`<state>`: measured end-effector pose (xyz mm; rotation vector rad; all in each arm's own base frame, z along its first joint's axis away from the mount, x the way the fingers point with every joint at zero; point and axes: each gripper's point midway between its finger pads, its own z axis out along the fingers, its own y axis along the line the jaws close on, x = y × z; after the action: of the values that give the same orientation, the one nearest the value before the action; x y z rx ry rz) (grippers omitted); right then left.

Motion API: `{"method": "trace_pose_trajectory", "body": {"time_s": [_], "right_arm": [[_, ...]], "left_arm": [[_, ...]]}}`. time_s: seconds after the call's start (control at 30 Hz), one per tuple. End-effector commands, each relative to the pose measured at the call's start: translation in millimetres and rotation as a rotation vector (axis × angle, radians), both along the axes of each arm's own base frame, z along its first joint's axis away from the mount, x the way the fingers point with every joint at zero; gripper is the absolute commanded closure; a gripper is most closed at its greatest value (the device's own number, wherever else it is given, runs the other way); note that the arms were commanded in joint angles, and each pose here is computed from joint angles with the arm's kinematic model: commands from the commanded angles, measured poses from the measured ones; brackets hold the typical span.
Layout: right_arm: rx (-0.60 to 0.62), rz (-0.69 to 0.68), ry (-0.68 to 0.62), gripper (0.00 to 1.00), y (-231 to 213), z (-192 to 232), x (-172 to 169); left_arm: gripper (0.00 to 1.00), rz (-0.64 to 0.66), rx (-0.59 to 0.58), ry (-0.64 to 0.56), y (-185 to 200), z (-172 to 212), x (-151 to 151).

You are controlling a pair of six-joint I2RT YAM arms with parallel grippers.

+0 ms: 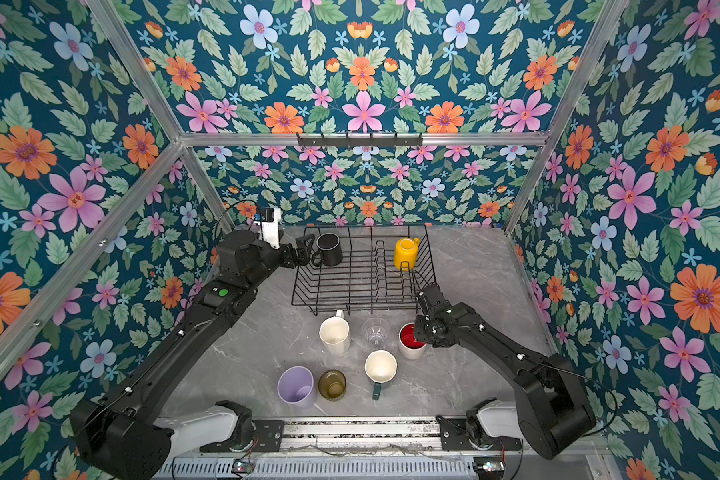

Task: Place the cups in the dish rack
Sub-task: 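Release the black mug with the left gripper while the right gripper grasps the red-lined mug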

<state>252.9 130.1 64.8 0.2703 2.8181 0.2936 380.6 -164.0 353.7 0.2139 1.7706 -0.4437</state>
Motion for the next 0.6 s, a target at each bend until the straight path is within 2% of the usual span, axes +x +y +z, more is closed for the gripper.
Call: {"method": "trace_pose_trajectory", "body": {"time_s": [0.0,0.07,0.33,0.57], "right_arm": [[-0.019,0.011,-0.009,0.75,1.2,0.4,3.5],[-0.032,0.019,-0.011,0.76,1.9,0.0,3.0],[-0.088,0.033,0.007,1.0,-5.2,-1.3,-6.8],[-0.107,0.03,0.004,1.0,-14.9,8.6,-17.5]], "left_arm": [[0.0,-0.003,0.007,-0.043,1.3,9.4,-2.1],[0.0,0.0,0.014,-0.046,2.8,8.8,-3.2],[0.0,0.007,0.022,-0.048,5.2,5.6,-5.2],[0.0,0.0,0.022,-0.047,4.0,2.1,-5.4]]}}
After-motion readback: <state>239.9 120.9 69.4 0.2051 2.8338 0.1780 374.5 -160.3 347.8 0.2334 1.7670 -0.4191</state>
